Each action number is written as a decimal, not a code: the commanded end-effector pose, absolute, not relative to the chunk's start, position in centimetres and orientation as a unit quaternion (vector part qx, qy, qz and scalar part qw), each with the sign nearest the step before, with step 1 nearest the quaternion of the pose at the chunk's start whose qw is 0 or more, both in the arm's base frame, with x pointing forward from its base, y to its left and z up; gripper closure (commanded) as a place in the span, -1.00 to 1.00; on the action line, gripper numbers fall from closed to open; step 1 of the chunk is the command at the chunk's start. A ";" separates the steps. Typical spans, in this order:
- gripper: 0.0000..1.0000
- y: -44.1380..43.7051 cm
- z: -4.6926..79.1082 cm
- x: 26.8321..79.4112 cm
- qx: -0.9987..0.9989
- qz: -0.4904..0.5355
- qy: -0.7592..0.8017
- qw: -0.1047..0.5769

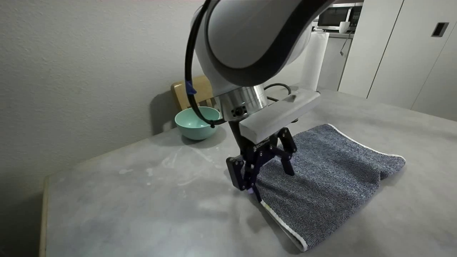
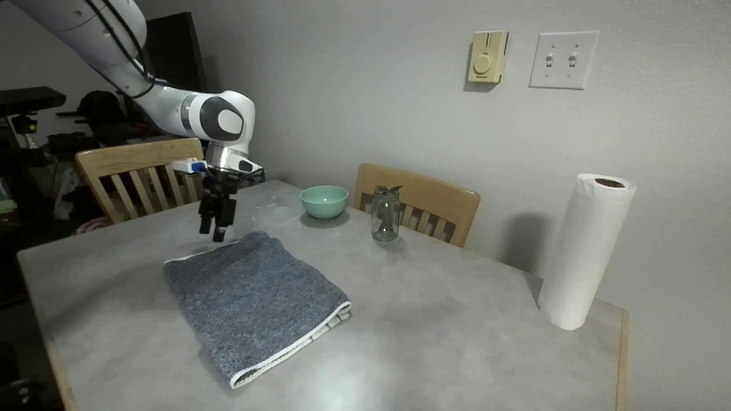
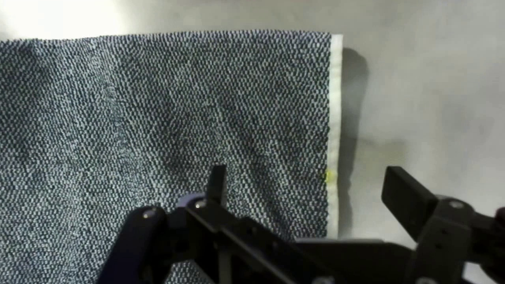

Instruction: Fold the towel once

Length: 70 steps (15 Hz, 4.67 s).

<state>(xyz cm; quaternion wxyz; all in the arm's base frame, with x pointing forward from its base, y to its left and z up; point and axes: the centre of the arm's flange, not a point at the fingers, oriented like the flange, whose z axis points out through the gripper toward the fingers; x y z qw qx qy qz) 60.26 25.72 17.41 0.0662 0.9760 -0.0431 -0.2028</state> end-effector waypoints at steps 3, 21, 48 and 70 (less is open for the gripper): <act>-1.00 26.7 16.9 61.3 0.974 -0.196 -0.031 0.113; -1.00 28.5 17.1 61.0 0.971 -0.160 0.045 0.172; -0.05 27.7 13.3 61.1 0.964 -0.183 0.048 0.188; 0.95 30.0 15.9 62.0 0.963 -0.133 0.217 0.093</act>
